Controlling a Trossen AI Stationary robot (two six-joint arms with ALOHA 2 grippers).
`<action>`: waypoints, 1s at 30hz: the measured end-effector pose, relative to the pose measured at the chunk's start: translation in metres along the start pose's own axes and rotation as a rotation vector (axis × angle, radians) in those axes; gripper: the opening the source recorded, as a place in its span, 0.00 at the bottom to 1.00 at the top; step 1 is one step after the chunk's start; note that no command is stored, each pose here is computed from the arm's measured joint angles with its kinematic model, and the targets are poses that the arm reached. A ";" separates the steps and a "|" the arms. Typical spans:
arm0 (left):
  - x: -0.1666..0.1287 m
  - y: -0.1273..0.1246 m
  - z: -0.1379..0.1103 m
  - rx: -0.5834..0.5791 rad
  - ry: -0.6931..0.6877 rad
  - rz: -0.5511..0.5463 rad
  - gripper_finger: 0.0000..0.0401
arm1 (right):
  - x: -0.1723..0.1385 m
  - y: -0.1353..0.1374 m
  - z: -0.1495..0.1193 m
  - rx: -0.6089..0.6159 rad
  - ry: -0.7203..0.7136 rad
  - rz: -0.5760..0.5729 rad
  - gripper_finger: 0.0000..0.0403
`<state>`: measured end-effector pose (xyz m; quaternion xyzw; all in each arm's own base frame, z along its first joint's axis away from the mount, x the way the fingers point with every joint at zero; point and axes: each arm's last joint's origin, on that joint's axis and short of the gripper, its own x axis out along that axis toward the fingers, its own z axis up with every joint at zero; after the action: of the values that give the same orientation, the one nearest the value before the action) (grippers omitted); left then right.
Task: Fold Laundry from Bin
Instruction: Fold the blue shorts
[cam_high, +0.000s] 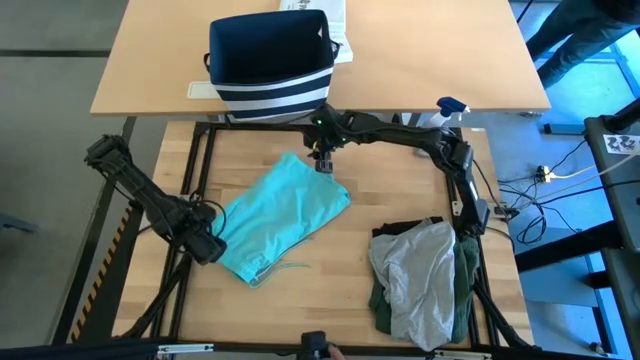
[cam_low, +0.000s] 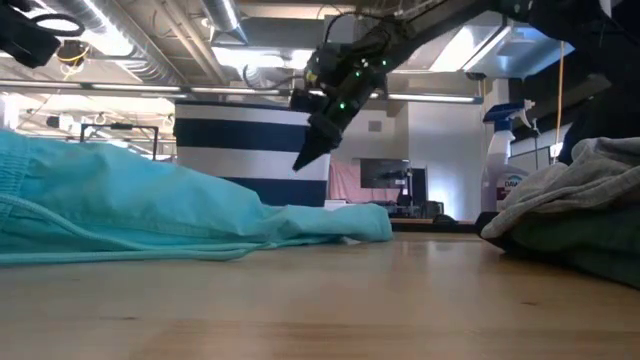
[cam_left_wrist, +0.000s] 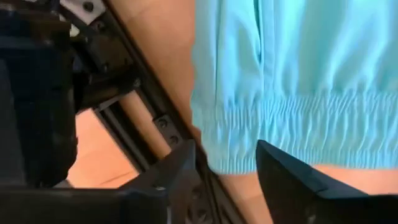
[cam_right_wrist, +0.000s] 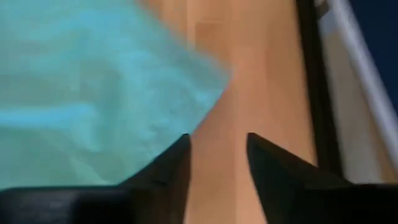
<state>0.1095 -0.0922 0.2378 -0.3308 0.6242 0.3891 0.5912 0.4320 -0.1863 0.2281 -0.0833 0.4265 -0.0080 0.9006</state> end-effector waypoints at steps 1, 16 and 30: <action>0.000 0.000 0.000 0.006 0.011 0.001 0.43 | -0.003 -0.002 0.003 -0.002 0.000 -0.019 0.40; -0.056 -0.001 -0.005 0.548 -0.141 -0.046 0.48 | -0.075 -0.001 0.060 -0.039 -0.003 -0.053 0.57; 0.003 -0.081 -0.055 1.265 -0.437 0.208 0.47 | -0.074 0.049 0.056 0.081 0.203 0.090 0.53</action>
<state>0.1533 -0.1790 0.2269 0.2271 0.6266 0.0615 0.7430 0.4258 -0.1238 0.3121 -0.0263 0.5183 0.0070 0.8548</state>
